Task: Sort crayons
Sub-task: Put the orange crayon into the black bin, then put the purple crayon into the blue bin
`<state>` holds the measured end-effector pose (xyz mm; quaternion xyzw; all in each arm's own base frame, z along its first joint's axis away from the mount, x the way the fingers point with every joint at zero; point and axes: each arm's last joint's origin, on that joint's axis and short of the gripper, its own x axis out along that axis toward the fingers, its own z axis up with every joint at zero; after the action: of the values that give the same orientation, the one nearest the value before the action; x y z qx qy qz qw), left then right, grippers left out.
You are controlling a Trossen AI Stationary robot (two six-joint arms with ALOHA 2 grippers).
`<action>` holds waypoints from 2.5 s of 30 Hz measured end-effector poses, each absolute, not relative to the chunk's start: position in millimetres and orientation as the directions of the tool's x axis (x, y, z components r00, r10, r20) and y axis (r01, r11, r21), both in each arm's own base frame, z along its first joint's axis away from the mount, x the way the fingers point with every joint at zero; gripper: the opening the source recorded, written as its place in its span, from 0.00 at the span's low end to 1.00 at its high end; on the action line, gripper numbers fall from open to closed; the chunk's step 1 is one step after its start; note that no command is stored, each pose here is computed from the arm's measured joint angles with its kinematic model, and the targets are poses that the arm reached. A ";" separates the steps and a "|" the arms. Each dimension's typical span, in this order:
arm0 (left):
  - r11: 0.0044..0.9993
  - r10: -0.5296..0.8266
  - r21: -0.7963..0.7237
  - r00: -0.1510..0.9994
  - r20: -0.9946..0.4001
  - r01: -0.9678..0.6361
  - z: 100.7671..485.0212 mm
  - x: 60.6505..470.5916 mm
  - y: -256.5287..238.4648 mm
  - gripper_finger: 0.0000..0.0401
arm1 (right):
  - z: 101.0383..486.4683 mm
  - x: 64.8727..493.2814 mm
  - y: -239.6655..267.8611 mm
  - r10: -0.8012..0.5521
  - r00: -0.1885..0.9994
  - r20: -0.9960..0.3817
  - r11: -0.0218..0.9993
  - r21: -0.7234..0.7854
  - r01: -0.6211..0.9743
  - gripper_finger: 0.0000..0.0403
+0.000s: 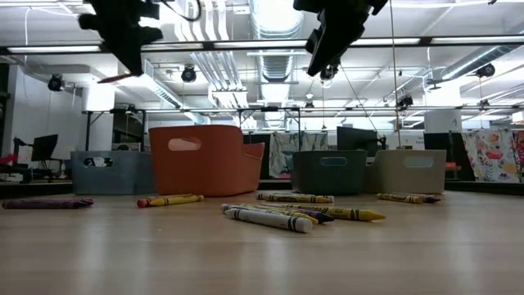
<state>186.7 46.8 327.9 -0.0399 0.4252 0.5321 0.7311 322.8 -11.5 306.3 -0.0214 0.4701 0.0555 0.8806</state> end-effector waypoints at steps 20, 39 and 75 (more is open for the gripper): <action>0.566 0.539 0.130 0.246 -0.806 -0.814 247.1 146.9 188.5 0.00 | 308.6 324.9 -90.5 -0.091 0.685 -0.723 0.996 -0.081 0.047 0.17; 0.383 0.569 0.217 0.044 -0.821 -0.898 183.4 143.7 197.4 0.00 | 314.8 327.5 -102.7 -0.130 0.741 -0.659 0.985 -0.001 0.172 0.17; 0.502 0.613 0.111 0.262 -0.745 -0.858 235.7 142.0 155.2 0.20 | 314.6 329.9 -101.5 -0.129 0.750 -0.649 0.914 0.215 0.344 0.17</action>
<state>142.0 155.2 235.7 -0.1602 0.3812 0.4727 0.7782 329.9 -101.5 314.6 0.1627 0.3295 -0.1284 0.9211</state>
